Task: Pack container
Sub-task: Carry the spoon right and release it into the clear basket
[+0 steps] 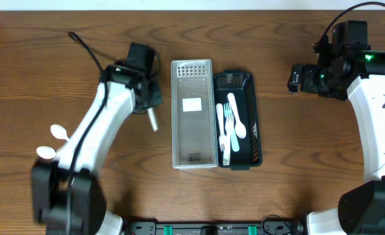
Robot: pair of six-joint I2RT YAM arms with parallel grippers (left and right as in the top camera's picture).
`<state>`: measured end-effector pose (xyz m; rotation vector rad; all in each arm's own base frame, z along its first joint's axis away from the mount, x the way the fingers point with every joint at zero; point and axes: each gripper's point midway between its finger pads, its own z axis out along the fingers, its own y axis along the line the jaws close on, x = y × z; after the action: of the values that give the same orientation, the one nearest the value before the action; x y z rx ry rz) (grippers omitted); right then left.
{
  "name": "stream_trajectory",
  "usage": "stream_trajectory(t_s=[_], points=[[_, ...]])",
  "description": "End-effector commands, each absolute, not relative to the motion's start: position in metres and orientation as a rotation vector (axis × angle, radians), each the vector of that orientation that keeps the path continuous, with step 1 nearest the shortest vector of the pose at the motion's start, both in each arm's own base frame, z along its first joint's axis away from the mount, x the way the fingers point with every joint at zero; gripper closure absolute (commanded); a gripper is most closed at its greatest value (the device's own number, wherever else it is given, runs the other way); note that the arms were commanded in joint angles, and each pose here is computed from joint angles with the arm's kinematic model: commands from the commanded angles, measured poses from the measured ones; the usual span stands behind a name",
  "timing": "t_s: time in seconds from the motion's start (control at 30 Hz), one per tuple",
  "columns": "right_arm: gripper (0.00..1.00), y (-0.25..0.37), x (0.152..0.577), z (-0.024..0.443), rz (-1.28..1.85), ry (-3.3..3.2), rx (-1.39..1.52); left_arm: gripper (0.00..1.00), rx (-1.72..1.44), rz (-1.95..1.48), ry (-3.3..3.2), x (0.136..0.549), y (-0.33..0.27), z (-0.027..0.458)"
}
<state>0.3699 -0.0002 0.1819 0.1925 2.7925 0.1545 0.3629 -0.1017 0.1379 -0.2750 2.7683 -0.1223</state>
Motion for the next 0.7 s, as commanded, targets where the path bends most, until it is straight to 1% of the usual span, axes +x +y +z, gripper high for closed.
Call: stream_trajectory(t_s=[0.0, 0.17, 0.37, 0.43, 0.5, 0.57, 0.67], points=[[0.01, -0.005, 0.370, 0.178, 0.140, 2.801, 0.187, 0.94, -0.119, -0.130, 2.708, 0.354, -0.131, 0.163], [0.01, -0.005, 0.370, 0.178, 0.140, 2.801, 0.187, 0.94, 0.038, -0.150, 2.753, 0.335, -0.177, 0.149], [0.01, -0.005, 0.368, 0.177, 0.140, 2.808, 0.187, 0.93, 0.183, -0.080, 2.867, 0.318, -0.208, 0.102], [0.01, -0.005, 0.368, 0.177, 0.140, 2.810, 0.188, 0.75, 0.202, -0.055, 2.897, 0.316, -0.211, 0.089], [0.01, -0.005, 0.367, 0.177, 0.140, 2.813, 0.188, 0.62, 0.242, -0.041, 2.905, 0.315, -0.211, 0.085], [0.01, -0.005, 0.367, 0.176, 0.140, 2.815, 0.189, 0.55, 0.294, -0.046, 2.884, 0.316, -0.211, 0.092], [0.01, -0.005, 0.367, 0.177, 0.140, 2.815, 0.188, 0.42, 0.267, 0.001, 2.783, 0.330, -0.199, 0.122]])
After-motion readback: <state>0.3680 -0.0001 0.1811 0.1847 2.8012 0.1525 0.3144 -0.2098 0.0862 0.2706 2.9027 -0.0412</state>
